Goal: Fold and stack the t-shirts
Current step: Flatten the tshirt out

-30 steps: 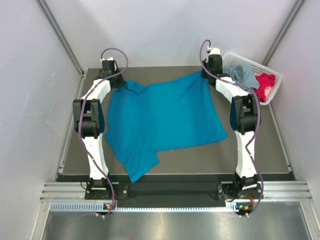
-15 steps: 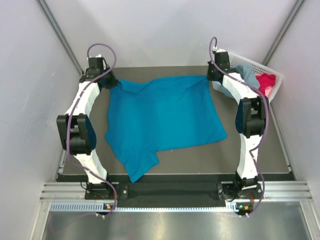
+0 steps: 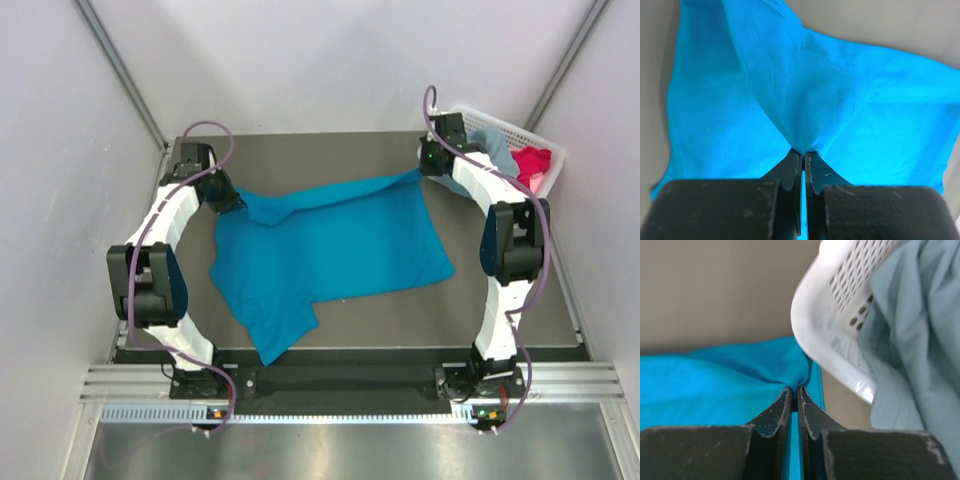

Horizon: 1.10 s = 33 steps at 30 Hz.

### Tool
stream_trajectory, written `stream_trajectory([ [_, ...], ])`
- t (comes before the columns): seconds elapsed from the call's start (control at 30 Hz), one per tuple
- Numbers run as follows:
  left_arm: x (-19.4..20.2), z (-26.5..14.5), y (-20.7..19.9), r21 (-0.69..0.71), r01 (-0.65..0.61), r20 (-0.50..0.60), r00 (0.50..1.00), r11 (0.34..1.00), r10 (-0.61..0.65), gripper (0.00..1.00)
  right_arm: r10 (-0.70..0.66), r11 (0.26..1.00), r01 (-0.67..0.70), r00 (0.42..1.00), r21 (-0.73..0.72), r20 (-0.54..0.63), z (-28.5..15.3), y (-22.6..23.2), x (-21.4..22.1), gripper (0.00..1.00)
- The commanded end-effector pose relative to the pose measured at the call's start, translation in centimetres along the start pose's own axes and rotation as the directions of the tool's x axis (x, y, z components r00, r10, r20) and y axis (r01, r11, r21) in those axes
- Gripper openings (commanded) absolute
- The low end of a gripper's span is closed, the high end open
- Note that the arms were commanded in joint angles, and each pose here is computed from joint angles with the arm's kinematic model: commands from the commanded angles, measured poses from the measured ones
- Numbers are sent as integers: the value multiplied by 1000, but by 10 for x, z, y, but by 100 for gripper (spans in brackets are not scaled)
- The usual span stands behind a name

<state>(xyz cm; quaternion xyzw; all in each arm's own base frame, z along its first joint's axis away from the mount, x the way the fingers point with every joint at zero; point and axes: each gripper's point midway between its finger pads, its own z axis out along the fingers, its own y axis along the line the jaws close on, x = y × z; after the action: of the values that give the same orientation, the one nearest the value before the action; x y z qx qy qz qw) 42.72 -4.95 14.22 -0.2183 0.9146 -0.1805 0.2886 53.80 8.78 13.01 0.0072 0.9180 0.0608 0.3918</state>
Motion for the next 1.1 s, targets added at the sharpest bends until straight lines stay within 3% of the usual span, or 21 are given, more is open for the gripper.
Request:
stream_trajectory([
  [0.0, 3, -17, -7, 28, -4, 4, 1000, 1000, 4, 0, -60, 997, 62, 997, -40, 58, -24, 6, -16, 6],
  [0.23, 17, -12, 3, 7, 15, -31, 999, 1000, -15, 0, -88, 996, 88, 996, 24, 32, -26, -6, -8, 1],
  [0.87, -3, -29, 3, 37, 72, 51, 996, 997, -74, 0, -77, 997, 76, 996, 26, 34, -31, -5, -10, 0],
  [1.07, -78, -86, -46, 221, 19, 299, 950, 975, -86, 0, 14, 994, 13, 966, -104, 257, -77, 25, -68, 0],
])
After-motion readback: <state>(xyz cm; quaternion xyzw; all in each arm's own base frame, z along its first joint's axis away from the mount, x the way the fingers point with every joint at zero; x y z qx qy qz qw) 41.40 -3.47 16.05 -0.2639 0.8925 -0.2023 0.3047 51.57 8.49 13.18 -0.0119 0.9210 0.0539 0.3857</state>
